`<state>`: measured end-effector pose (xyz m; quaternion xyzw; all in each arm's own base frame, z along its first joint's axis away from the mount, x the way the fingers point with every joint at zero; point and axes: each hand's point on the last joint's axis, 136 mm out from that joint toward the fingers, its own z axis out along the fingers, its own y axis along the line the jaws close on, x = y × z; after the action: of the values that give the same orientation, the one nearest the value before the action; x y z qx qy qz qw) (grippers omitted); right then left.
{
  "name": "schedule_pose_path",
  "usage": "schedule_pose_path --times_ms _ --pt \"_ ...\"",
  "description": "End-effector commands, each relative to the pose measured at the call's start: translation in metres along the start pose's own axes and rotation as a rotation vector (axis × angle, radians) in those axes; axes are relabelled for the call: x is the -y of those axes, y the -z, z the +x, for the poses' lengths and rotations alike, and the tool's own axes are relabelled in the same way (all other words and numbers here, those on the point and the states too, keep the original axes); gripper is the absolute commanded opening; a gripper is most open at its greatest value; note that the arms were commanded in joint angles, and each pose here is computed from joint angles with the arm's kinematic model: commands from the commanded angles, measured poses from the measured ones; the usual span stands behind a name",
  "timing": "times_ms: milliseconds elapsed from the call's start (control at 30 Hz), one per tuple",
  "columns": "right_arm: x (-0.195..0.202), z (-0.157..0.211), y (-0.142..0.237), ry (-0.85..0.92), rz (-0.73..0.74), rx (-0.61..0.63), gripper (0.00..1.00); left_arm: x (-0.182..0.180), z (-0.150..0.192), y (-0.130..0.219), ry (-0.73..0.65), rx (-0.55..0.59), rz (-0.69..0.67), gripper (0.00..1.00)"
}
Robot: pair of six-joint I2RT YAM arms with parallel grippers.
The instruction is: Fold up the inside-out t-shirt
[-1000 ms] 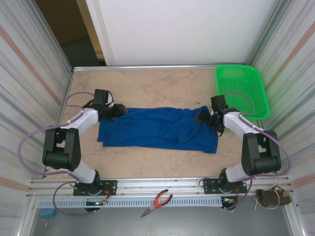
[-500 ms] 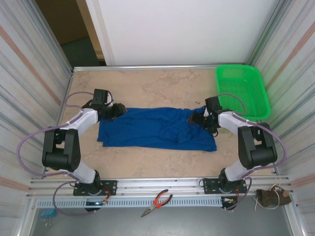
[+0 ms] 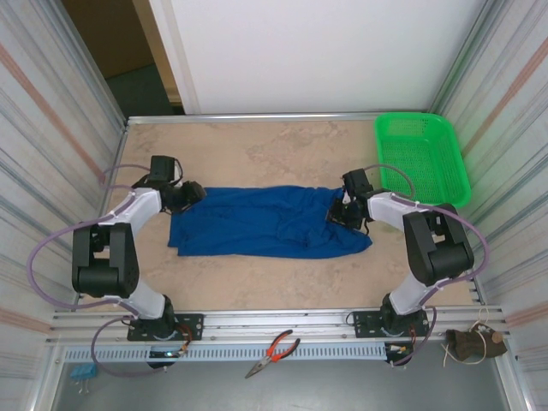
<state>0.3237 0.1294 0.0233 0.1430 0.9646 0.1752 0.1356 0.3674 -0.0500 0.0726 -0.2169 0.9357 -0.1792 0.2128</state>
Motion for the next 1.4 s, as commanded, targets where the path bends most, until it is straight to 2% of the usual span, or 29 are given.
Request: schedule_pose_path --times_ms 0,233,400,700,1067,1367 --pt "0.01 -0.005 0.023 -0.04 0.027 0.028 0.0 -0.014 0.022 -0.004 0.001 -0.042 -0.031 0.46" --pt "0.027 -0.027 0.067 -0.09 0.032 0.086 0.0 -0.006 0.065 -0.019 0.0 -0.094 -0.005 0.46" --pt "0.027 -0.037 0.092 -0.078 0.036 0.101 0.0 0.033 0.088 -0.018 -0.047 -0.108 0.058 0.46" --pt "-0.037 -0.026 0.114 0.041 0.035 0.108 0.0 0.077 0.034 0.017 -0.127 -0.015 0.114 0.47" --pt "-0.132 0.009 0.106 0.133 0.064 0.143 0.0 0.06 -0.025 0.024 -0.075 0.012 0.123 0.48" --pt "-0.2 0.039 0.078 0.186 0.067 0.125 0.0 0.045 -0.048 0.02 -0.031 -0.002 0.144 0.48"
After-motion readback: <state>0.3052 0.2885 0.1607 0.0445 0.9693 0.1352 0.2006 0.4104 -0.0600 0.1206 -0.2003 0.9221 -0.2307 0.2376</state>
